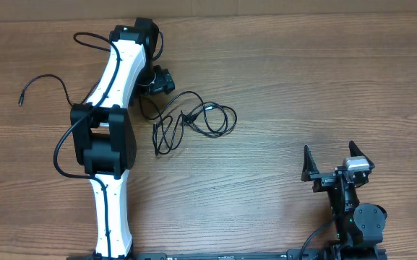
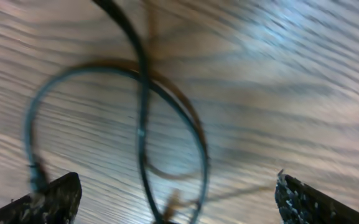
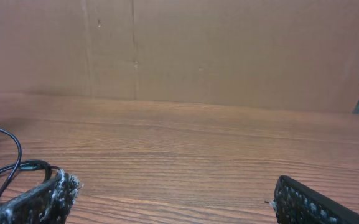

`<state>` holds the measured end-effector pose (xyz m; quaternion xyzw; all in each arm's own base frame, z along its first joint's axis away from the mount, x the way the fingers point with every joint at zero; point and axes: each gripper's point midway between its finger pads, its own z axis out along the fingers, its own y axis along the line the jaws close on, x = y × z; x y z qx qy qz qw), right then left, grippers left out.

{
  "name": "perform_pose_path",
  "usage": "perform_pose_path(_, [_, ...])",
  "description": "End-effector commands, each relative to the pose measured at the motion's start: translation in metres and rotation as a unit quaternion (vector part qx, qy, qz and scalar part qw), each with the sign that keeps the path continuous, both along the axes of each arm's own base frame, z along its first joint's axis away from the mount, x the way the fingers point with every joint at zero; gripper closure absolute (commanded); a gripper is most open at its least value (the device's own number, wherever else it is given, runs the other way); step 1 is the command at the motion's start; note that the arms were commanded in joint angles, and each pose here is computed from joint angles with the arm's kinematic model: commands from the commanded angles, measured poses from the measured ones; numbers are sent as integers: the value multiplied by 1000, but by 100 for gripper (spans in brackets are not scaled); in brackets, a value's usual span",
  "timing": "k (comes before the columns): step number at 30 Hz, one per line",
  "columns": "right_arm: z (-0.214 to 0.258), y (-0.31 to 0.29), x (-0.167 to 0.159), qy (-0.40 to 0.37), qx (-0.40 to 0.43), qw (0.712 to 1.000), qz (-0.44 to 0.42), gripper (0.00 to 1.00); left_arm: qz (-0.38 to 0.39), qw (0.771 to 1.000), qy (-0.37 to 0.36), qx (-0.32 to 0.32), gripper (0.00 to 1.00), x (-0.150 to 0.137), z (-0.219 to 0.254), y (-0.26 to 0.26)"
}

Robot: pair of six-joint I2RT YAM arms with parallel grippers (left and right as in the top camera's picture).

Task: Untangle cables

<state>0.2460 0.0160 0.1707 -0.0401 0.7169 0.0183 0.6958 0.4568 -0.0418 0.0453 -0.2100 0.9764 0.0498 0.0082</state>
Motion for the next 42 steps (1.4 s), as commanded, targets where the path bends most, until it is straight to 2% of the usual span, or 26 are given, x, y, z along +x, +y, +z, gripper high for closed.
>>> perform_pose_path(1, [-1,-3,0,-3,-1,1000,-8,0,27,998,-2,61,2,2,0,29])
perform_pose_path(10, [-1,-3,0,-3,-1,1000,-8,0,86,994,-43,50,1,16,50,51])
perform_pose_path(15, [-1,-3,0,-3,-1,1000,-8,0,91,994,-28,48,0,12,40,56])
perform_pose_path(19, [-1,-3,0,-3,-1,1000,-8,0,92,995,-13,33,9,9,12,49])
perform_pose_path(22, [-1,-3,0,-3,-1,1000,-8,0,92,995,-19,32,36,12,-3,49])
perform_pose_path(28, [-1,-3,0,-3,-1,1000,-8,0,98,994,-44,28,35,24,-7,57])
perform_pose_path(29, [-1,-3,0,-2,-1,1000,-8,0,98,994,-44,29,39,24,-7,59])
perform_pose_path(31, [-1,-3,0,-3,-1,1000,-8,0,91,994,-45,30,57,25,-6,62])
perform_pose_path(34, [-1,-3,0,-3,-1,1000,-8,0,76,996,-45,31,96,27,-6,67])
perform_pose_path(38, [-1,-3,0,-2,-1,1000,-8,0,88,995,-46,30,96,25,11,78])
perform_pose_path(42, [-1,-3,0,-3,-1,1000,-9,0,113,990,-85,20,96,32,65,87])
